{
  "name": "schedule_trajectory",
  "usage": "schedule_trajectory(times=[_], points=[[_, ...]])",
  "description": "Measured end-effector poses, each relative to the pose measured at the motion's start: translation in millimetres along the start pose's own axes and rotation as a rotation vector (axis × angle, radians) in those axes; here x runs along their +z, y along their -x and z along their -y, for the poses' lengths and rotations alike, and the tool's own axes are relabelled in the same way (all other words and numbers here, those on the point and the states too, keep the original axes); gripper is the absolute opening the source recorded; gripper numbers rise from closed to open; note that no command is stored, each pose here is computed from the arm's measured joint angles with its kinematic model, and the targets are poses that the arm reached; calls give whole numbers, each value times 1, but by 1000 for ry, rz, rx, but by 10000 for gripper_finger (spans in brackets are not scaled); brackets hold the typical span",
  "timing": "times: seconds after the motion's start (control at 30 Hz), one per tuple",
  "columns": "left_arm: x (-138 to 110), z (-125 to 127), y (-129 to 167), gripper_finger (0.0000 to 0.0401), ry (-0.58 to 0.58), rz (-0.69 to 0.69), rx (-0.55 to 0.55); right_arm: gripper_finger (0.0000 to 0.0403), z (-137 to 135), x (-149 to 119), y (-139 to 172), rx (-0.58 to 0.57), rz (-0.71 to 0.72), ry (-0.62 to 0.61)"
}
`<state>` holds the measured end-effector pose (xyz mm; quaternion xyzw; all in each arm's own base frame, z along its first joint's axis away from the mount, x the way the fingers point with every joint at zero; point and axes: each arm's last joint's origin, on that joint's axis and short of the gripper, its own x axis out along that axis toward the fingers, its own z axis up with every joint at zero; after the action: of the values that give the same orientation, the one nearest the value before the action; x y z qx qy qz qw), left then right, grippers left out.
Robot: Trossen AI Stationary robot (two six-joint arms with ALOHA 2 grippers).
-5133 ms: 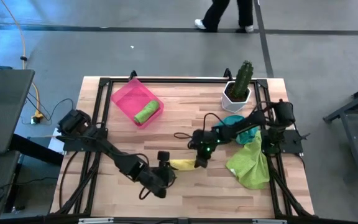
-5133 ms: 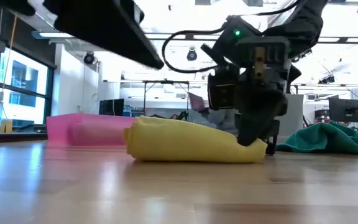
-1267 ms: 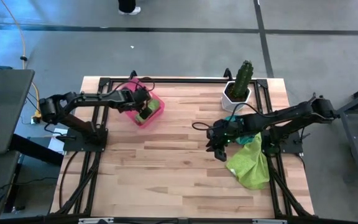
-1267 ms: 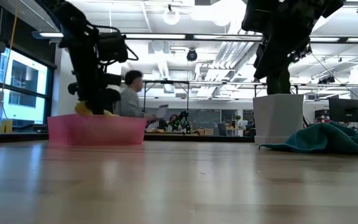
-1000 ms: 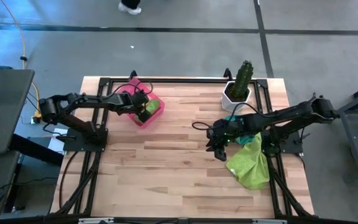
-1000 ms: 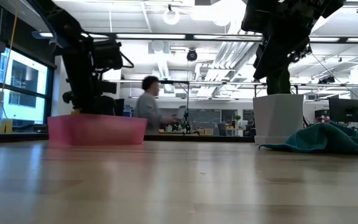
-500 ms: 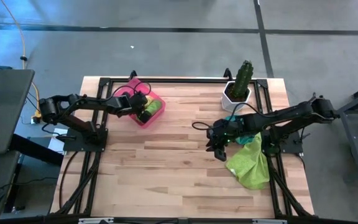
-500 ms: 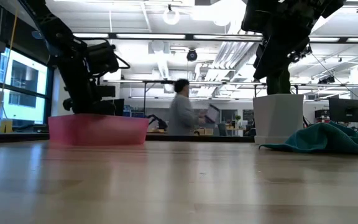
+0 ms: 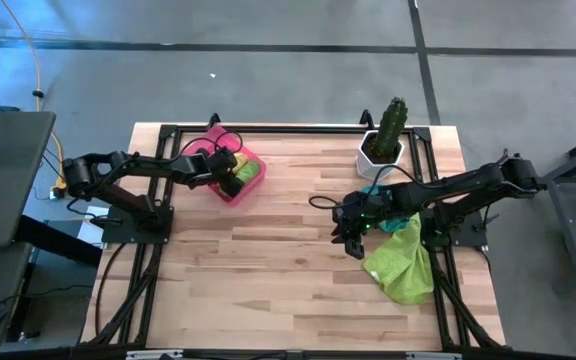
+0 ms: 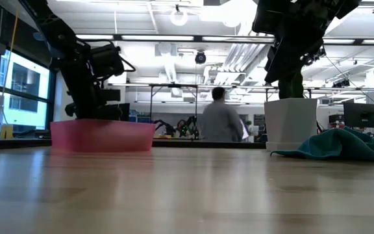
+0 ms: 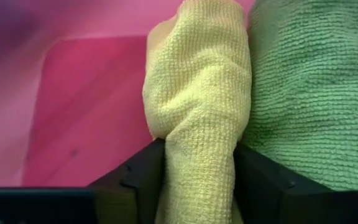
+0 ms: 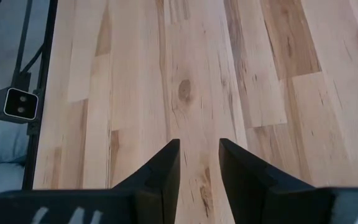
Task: Roll microfiber towels into tight, uniform cylinder then place into a basket
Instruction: Put the rolled yellow microfiber cloth into the pink bin, then roll the light green microfiber cloth
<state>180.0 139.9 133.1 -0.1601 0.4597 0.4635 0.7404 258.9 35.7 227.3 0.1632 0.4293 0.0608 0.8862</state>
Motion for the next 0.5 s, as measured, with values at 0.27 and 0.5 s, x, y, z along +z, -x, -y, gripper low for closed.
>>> schedule_trajectory(times=[0.27,0.5], points=[[10,-2,12,202,9,40,28,103,0,0,0,-1,0,183],[33,-5,38,203,23,87,3,103,0,0,0,0,1,123]])
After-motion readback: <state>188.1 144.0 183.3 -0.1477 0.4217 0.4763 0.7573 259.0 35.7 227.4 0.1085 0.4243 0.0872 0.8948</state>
